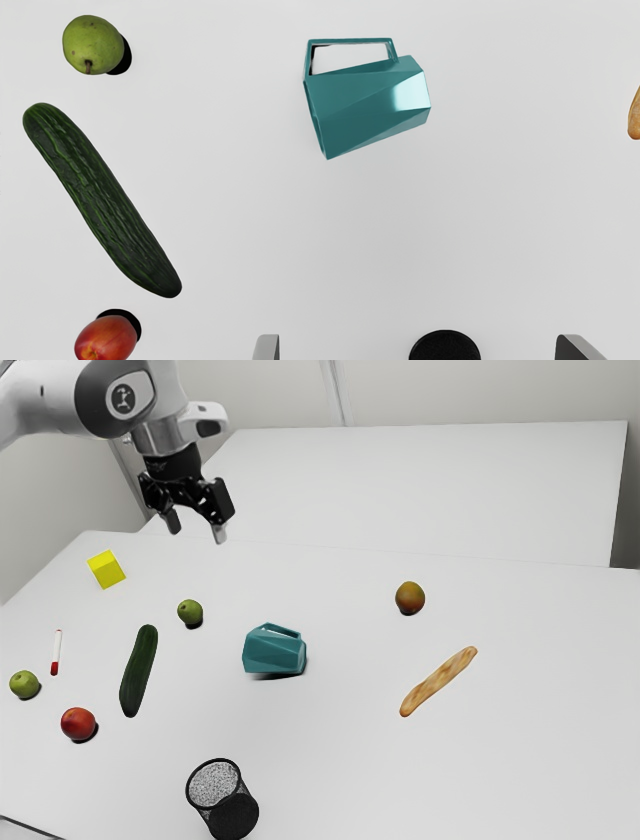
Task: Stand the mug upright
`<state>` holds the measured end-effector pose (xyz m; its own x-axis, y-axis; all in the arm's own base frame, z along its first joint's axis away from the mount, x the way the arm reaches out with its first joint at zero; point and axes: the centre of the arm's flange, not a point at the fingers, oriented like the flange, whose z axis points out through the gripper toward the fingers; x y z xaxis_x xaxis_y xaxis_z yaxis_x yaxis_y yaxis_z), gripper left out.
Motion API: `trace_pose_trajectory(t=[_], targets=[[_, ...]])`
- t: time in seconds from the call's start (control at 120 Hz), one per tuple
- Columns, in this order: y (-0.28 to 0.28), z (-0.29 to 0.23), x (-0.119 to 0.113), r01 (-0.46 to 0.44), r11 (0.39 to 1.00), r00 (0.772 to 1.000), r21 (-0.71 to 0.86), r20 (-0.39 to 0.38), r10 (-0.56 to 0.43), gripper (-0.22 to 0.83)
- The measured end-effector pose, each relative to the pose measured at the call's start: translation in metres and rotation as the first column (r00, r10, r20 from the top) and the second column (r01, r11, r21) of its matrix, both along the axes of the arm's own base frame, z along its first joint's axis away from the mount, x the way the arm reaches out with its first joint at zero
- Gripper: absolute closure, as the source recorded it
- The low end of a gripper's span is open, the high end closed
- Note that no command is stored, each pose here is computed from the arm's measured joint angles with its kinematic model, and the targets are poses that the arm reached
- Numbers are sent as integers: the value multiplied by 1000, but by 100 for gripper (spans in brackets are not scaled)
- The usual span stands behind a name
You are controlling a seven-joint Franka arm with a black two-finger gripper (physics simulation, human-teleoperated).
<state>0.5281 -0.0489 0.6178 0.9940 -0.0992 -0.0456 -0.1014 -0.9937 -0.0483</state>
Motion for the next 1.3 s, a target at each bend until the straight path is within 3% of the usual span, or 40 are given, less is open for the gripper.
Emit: trace_pose_trajectory(t=[0.125, 0.367, 0.575, 0.725, 0.833, 0.983, 1.3], targets=[[11, -8, 21, -22, 1000, 999, -21, 27, 23, 0], [33, -15, 27, -82, 991, 996, -107, 32, 85, 0], [49, -56, 32, -163, 950, 986, -267, -74, 149, 0], [81, -113, 29, -261, 914, 960, -312, -187, 210, 0], [111, -153, 28, -300, 886, 947, -354, -221, 232, 0], [119, -206, 38, -262, 859, 961, -439, -201, 191, 0], [125, -277, 33, -139, 775, 990, -617, -67, 124, 0]])
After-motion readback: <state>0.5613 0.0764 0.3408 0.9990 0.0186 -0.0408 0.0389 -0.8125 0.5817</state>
